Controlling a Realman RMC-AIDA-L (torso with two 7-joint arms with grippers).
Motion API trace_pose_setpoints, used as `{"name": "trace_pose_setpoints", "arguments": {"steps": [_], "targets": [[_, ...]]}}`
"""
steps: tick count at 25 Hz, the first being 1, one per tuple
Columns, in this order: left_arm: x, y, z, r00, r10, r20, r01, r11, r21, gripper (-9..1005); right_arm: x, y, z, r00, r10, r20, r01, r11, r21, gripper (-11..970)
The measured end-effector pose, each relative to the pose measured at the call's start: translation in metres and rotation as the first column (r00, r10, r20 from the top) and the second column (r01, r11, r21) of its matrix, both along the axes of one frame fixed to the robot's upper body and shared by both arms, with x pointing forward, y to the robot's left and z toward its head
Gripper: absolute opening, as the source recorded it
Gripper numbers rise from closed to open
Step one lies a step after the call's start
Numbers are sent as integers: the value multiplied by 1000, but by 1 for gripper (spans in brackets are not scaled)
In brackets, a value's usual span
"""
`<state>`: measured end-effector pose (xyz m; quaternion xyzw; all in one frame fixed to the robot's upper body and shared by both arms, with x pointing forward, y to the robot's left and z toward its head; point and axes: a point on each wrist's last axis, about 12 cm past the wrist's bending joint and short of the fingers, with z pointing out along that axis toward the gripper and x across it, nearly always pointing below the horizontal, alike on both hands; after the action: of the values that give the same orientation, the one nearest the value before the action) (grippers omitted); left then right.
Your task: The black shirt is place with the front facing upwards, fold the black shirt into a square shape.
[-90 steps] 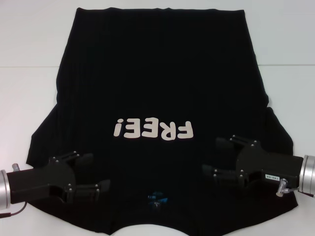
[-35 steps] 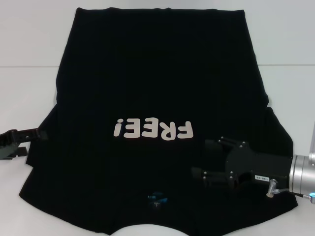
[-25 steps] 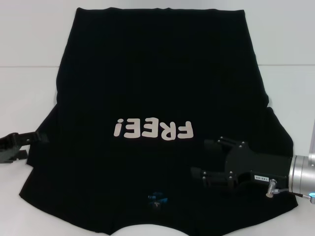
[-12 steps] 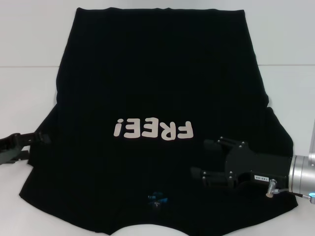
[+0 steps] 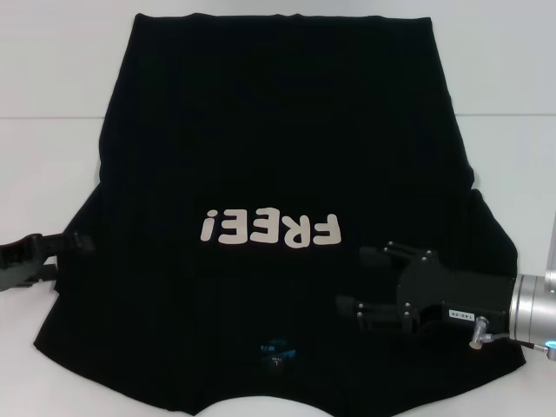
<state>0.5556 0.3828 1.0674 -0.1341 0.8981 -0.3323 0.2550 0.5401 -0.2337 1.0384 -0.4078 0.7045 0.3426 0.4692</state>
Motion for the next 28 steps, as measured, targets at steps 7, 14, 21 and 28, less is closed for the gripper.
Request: {"name": "trace_pose_setpoints", "arguments": {"steps": [7, 14, 21, 28], "targets": [[0, 6, -1, 1000, 29, 5, -29, 999, 23, 939, 0, 0, 0, 1000, 2, 1, -2, 1000, 0, 914], [2, 1, -1, 1000, 5, -2, -5, 1000, 29, 939, 1, 1, 1, 1000, 3, 2, -3, 1000, 1, 915], [3, -3, -2, 1000, -9, -7, 9, 999, 30, 937, 2, 2, 2, 1000, 6, 4, -6, 1000, 2, 914], [3, -5, -2, 1000, -14, -9, 15, 1000, 22, 936, 2, 2, 2, 1000, 8, 4, -8, 1000, 3, 915]]}}
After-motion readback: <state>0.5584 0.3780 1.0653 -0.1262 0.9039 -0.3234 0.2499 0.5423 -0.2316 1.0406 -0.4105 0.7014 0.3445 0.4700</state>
